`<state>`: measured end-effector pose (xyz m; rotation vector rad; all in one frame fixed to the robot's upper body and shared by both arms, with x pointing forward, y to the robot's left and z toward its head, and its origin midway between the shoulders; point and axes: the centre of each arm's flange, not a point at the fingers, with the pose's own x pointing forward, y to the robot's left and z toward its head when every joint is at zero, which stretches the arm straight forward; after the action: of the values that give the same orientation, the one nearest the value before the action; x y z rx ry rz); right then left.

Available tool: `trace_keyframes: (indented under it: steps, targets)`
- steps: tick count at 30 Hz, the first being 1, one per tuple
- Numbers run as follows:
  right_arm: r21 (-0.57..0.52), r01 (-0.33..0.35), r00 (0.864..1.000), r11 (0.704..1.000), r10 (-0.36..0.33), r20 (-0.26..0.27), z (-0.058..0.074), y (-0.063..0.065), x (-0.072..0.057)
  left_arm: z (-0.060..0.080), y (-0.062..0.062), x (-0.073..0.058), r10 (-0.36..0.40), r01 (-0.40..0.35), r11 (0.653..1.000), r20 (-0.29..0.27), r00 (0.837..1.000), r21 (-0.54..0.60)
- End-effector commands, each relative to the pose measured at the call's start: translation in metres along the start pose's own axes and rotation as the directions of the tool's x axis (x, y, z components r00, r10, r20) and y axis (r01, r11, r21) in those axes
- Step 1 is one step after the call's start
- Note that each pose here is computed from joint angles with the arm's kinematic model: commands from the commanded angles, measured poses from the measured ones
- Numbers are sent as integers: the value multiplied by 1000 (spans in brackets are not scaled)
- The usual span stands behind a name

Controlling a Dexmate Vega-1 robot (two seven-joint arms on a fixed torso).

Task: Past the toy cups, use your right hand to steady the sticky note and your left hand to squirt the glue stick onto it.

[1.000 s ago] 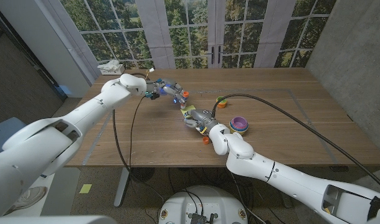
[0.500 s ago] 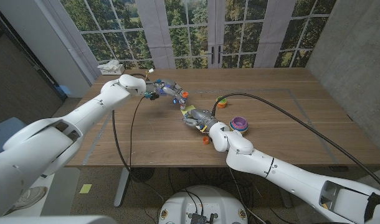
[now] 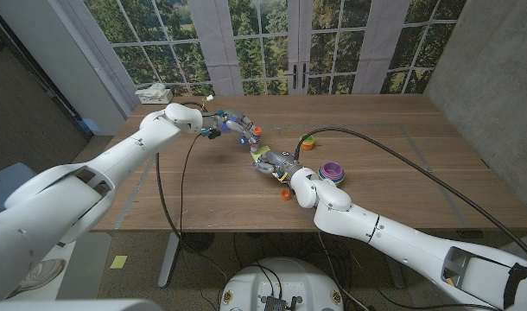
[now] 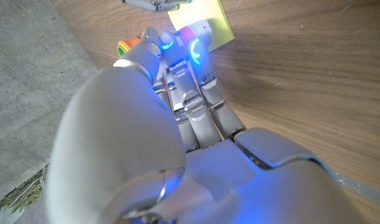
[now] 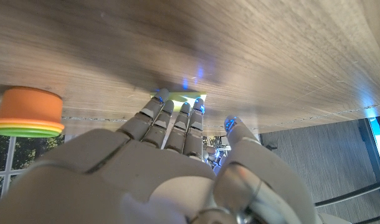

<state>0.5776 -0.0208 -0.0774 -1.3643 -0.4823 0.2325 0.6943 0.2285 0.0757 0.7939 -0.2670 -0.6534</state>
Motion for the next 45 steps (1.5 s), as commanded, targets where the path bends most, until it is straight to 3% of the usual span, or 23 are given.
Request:
trace_keyframes:
  steps: [1,18,31,45]
  targets:
    - [2,-24,1000,1000,24,-7,-4,1,3,-7,-3,5,-14,14,1000,-16,1000,4]
    - [0,-43,999,999,43,-14,-5,-1,10,-32,1,18,-21,23,998,37,999,-50]
    - [6,-46,999,999,46,-8,-5,-3,15,-40,-2,31,-51,49,998,-24,998,-47]
    - [12,-56,998,998,56,-7,-7,-3,14,-32,-6,43,-37,36,999,-39,999,-22]
